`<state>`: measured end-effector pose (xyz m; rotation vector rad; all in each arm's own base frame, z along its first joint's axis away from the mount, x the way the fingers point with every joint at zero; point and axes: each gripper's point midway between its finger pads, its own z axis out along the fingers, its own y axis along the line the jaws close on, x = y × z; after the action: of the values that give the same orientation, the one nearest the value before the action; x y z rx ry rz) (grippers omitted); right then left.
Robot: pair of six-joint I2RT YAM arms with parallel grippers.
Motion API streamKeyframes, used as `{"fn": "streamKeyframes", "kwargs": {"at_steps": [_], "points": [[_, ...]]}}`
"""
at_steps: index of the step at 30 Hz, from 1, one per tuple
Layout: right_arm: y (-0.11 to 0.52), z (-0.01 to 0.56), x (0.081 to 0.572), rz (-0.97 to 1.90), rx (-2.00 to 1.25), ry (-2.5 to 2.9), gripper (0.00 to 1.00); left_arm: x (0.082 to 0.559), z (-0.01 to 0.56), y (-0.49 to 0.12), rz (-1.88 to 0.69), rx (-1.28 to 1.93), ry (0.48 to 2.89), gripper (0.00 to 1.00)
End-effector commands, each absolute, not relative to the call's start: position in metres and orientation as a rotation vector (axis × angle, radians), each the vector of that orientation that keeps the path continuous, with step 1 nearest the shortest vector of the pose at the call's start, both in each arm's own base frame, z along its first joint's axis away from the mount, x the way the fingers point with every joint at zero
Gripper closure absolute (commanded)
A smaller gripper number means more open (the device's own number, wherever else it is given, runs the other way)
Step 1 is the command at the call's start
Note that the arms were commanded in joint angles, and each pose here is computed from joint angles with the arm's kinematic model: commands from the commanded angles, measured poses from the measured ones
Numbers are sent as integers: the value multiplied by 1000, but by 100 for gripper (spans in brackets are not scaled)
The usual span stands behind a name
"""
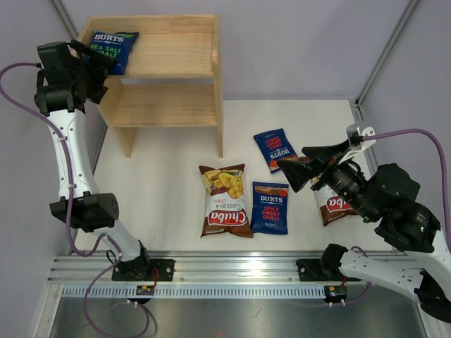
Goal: Place and organize the chips bags onto the shelf
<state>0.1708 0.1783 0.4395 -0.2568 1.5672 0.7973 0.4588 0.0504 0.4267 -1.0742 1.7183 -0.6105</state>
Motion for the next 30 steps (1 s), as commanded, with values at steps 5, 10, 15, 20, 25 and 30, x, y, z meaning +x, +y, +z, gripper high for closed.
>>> {"fn": "streamKeyframes", "kwargs": {"at_steps": [5, 10, 15, 20, 25, 30], "points": [[172, 451, 167, 814, -239, 1533, 0, 470, 440, 41, -671, -1032, 1691, 2], [173, 450, 167, 813, -242, 1535, 1, 476, 444, 39, -703, -1021, 1685, 1], [174, 443, 169, 802, -248, 1558, 1, 467, 472, 38, -704, -966, 1629, 1], [176, 440, 170, 798, -251, 1571, 1, 450, 498, 37, -697, -908, 1565, 1], [182, 433, 174, 772, -273, 1608, 1, 433, 517, 31, -698, -844, 1537, 1], [193, 394, 193, 628, -310, 1774, 1, 402, 532, 29, -664, -806, 1504, 1]]}}
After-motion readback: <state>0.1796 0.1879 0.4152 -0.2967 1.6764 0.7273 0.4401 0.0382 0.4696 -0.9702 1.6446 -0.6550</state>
